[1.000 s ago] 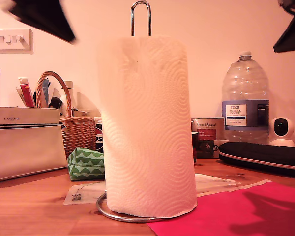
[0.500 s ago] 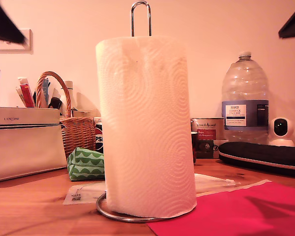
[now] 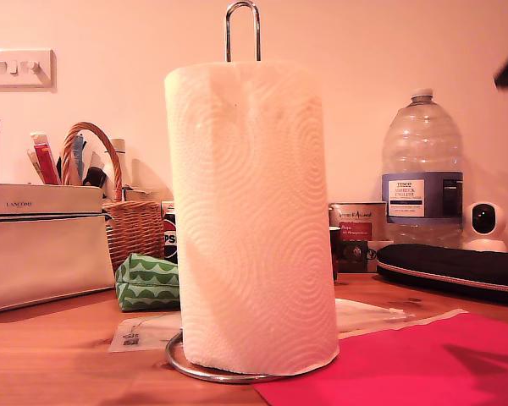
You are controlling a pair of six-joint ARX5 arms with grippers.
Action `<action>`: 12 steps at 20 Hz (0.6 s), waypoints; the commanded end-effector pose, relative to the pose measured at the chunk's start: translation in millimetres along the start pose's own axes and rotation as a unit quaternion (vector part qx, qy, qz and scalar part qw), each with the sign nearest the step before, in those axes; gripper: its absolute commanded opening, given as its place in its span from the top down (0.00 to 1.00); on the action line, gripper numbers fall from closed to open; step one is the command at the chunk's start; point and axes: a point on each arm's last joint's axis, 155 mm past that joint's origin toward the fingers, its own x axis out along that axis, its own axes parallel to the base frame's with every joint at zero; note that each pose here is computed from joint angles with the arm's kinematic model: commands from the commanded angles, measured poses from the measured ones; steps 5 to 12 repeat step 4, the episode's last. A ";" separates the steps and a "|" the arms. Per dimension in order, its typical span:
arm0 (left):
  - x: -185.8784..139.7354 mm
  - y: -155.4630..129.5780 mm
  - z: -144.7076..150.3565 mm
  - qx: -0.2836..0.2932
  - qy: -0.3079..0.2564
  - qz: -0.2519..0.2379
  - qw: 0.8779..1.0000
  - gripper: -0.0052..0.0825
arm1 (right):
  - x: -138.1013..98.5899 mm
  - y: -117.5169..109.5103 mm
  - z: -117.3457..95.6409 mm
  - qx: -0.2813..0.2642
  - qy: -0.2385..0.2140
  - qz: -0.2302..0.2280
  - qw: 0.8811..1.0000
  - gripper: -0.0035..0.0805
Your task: Insert the paper towel roll into the metallic stand.
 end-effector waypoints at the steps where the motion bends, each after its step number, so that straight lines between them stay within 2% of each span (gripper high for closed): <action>1: 2.2 -0.9 -10.8 -0.005 0.016 -0.002 1.000 0.97 | 2.4 0.0 -21.9 0.005 0.030 0.000 1.000 0.97; 4: 1.4 -2.1 -25.9 -0.008 0.046 -0.004 0.999 0.97 | 1.2 0.4 -36.2 0.008 0.058 0.001 0.998 0.97; 12: 1.4 -2.1 -25.9 -0.008 0.046 -0.004 0.999 0.97 | 1.2 0.4 -36.2 0.008 0.058 0.001 0.998 0.97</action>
